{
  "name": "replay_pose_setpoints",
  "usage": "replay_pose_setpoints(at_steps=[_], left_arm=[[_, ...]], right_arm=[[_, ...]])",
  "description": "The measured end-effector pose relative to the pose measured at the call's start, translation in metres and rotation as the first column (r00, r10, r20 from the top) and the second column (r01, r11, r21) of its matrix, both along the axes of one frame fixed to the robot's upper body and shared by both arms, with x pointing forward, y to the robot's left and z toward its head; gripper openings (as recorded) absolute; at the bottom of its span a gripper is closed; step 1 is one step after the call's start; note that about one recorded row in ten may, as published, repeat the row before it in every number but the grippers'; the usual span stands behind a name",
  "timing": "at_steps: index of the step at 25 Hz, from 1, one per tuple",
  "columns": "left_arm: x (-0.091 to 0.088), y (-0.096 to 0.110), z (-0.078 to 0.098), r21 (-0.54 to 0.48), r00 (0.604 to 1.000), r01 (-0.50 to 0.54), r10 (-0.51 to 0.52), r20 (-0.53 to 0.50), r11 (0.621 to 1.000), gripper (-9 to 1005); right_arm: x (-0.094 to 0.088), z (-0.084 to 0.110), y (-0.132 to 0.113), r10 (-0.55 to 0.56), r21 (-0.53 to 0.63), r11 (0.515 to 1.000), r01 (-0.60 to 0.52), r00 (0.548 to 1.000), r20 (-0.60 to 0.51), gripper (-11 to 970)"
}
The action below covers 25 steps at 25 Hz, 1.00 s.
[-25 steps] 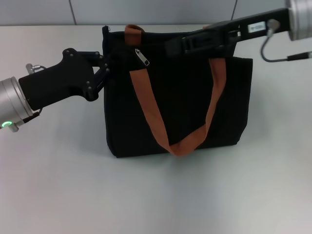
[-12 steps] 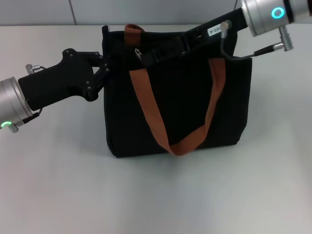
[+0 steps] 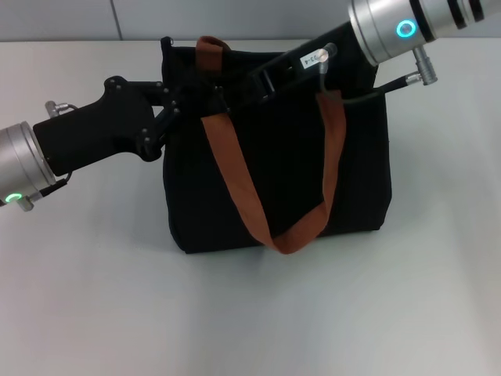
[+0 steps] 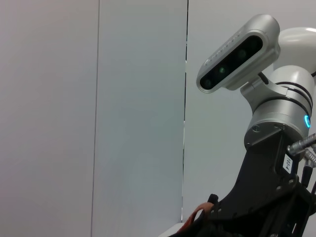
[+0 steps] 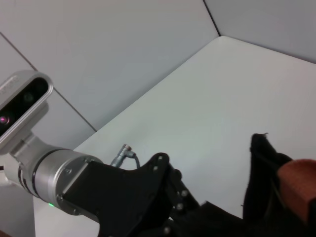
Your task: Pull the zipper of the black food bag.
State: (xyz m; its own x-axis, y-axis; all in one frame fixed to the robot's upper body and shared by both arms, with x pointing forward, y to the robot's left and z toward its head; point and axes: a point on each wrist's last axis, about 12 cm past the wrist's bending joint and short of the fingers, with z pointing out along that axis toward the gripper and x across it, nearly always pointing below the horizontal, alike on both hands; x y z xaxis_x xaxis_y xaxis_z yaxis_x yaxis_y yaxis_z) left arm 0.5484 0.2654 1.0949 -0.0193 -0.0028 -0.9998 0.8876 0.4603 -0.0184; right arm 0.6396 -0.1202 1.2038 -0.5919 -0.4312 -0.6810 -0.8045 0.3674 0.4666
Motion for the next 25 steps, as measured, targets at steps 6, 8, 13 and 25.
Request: replay_pose_setpoints(at_steps=[6,8,13,25], left_arm=[[0.0009,-0.0003,0.0014,-0.006,1.000,-0.004,0.004,0.006,1.000,20],[0.0000,0.0015,0.0011,-0.011,1.000,-0.013,0.013,0.006,1.000,20],[-0.0013,0.0040,0.0011,-0.019,1.000,-0.021,0.021,0.008,1.000,20],[-0.0033,0.0026,0.0005,-0.026,1.000,-0.009,0.009,0.005,1.000,19]], right_arm=[[-0.0014,-0.0011,0.0013,0.002,0.000,1.000,-0.002,1.000,0.003,262],[-0.0015,-0.0018,-0.0010,-0.004,0.001,1.000,0.004,1.000,0.002,254],[-0.0013,-0.0033,-0.0053,-0.011,0.000,1.000,0.011,1.000,0.005,235],[-0.0013,-0.0053,-0.0052,-0.012,-0.016,1.000,0.012,0.999,0.039,8]])
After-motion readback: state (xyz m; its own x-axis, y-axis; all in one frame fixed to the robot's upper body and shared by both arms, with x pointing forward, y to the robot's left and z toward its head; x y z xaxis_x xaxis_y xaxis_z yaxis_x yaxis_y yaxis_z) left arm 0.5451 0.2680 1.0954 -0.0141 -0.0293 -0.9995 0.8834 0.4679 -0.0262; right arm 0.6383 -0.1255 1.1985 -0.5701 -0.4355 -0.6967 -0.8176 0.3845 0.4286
